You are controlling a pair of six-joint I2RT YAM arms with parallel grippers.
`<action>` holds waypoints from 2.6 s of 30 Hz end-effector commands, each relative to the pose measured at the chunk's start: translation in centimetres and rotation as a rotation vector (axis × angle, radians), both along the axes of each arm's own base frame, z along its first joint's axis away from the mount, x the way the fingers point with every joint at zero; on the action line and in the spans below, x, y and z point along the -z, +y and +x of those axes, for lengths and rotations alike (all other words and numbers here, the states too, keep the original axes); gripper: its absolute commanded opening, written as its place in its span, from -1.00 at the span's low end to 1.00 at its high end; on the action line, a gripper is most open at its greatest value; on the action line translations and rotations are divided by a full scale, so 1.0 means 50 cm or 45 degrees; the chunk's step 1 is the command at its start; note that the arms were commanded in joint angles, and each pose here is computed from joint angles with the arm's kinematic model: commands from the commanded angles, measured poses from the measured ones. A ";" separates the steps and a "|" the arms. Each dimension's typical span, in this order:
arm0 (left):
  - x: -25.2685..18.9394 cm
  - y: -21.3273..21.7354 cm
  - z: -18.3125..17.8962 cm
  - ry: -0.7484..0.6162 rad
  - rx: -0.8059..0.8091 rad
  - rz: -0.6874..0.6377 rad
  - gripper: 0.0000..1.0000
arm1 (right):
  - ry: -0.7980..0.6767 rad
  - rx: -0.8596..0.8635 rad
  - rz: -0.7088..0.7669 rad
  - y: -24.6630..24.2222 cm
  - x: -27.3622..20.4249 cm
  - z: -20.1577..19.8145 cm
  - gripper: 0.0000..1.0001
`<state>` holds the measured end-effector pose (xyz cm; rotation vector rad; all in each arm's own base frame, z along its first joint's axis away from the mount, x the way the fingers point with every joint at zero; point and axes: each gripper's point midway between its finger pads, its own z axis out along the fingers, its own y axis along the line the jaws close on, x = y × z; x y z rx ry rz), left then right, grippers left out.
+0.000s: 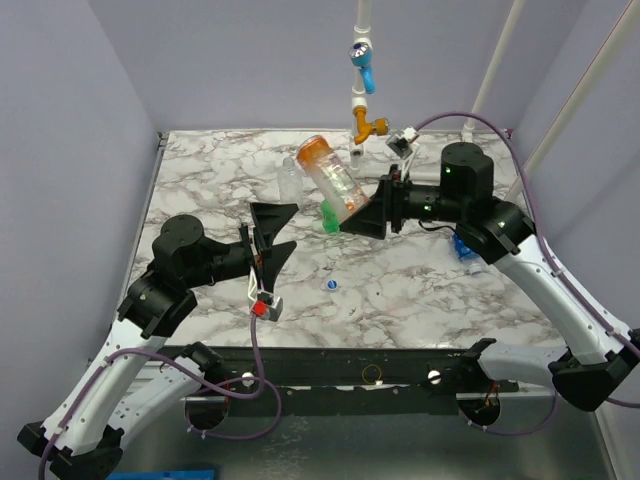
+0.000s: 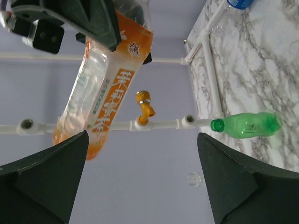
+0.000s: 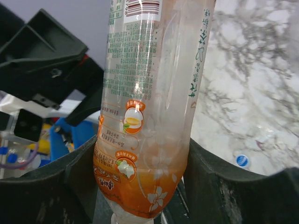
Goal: Unscrew the bottle caps
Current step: Pick up the plastic bottle at the center of the board, then unscrew the bottle cap from the plastic bottle.
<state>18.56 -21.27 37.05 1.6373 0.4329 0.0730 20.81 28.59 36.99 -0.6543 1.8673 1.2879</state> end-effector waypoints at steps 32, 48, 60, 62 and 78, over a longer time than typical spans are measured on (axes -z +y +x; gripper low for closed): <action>0.066 0.026 0.061 -0.197 -0.184 0.113 0.10 | 0.247 -0.437 -0.288 0.217 0.062 -0.103 -0.15; 0.006 0.067 0.097 0.583 -0.543 -0.404 -0.39 | -0.461 0.283 -0.106 0.158 -0.230 0.104 1.00; -0.016 0.013 0.087 1.263 -0.487 -0.871 -0.53 | -0.519 0.486 0.090 0.135 -0.272 0.136 0.77; -0.019 0.013 0.094 1.269 -0.494 -0.905 -0.54 | -0.514 0.468 0.122 0.143 -0.275 0.133 0.67; -0.017 0.009 0.118 1.301 -0.525 -0.971 -0.68 | -0.457 0.341 0.182 0.195 -0.238 0.121 0.19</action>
